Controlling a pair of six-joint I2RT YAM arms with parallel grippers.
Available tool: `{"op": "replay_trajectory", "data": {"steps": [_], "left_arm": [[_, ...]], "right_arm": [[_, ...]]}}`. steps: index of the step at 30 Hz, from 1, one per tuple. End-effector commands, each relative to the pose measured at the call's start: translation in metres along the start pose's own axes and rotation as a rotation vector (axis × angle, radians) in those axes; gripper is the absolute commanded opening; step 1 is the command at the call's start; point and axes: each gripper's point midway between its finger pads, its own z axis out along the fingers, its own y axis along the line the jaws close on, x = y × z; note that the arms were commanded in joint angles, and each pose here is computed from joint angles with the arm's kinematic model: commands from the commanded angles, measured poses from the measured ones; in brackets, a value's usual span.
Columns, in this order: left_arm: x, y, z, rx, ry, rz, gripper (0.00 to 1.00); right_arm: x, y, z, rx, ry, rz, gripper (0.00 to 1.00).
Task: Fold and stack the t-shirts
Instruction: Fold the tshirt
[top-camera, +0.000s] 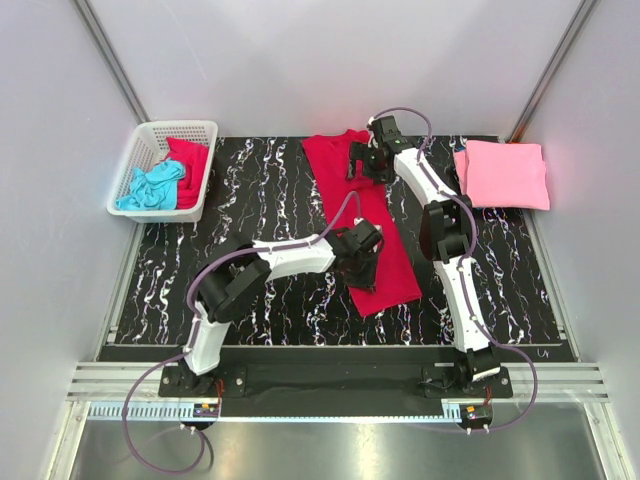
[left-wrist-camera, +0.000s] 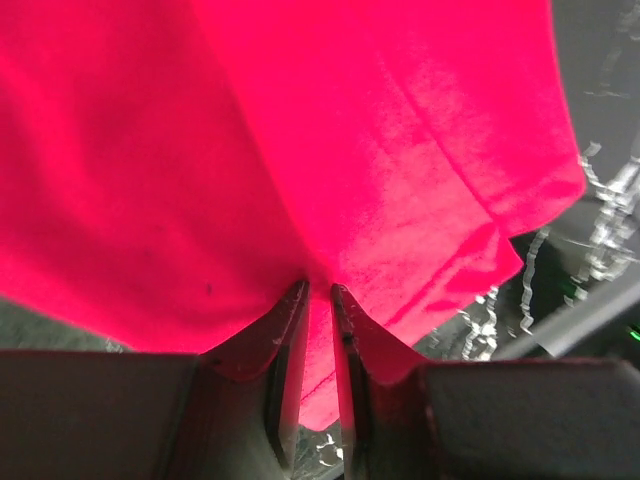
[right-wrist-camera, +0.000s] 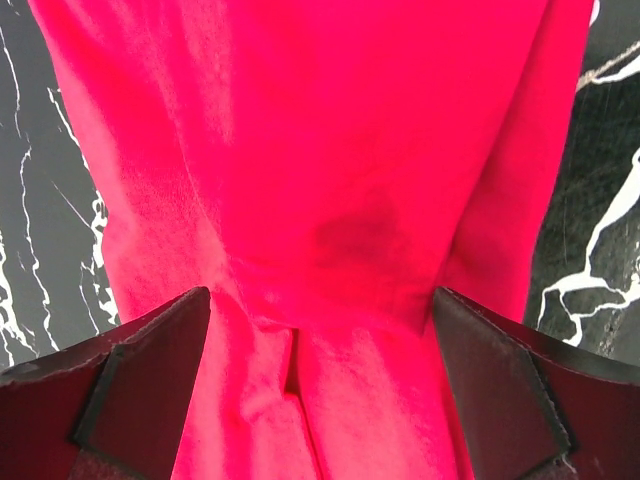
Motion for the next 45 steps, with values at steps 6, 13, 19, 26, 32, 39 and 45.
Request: {"op": "replay_trajectory", "data": {"steps": [6,13,19,26,32,39,45], "left_arm": [[0.053,0.112,-0.03,-0.498,0.072,0.002,0.23],[0.095,0.129,-0.047,-0.532,0.127,-0.003,0.23],[0.118,0.128,-0.052,-0.512,0.176,0.018,0.23],[0.089,0.114,-0.082,-0.48,-0.007,-0.003,0.28],[0.028,0.086,-0.133,-0.401,-0.313,-0.013,0.35],[0.015,0.082,-0.181,-0.338,-0.481,-0.068,0.39],[0.031,0.097,-0.177,-0.272,-0.499,-0.164,0.4]], "right_arm": [[-0.024,0.0,-0.014,-0.004,-0.055,-0.01,1.0],[-0.015,-0.008,-0.004,0.012,-0.027,0.018,1.0],[-0.004,-0.013,-0.005,0.03,0.003,0.027,0.99],[-0.022,-0.013,-0.033,0.066,-0.051,-0.023,1.0],[-0.075,-0.022,-0.103,0.165,-0.268,-0.014,1.0],[-0.006,-0.038,-0.153,0.23,-0.191,0.029,1.0],[0.109,-0.035,-0.189,0.109,-0.125,0.176,0.95]]}}
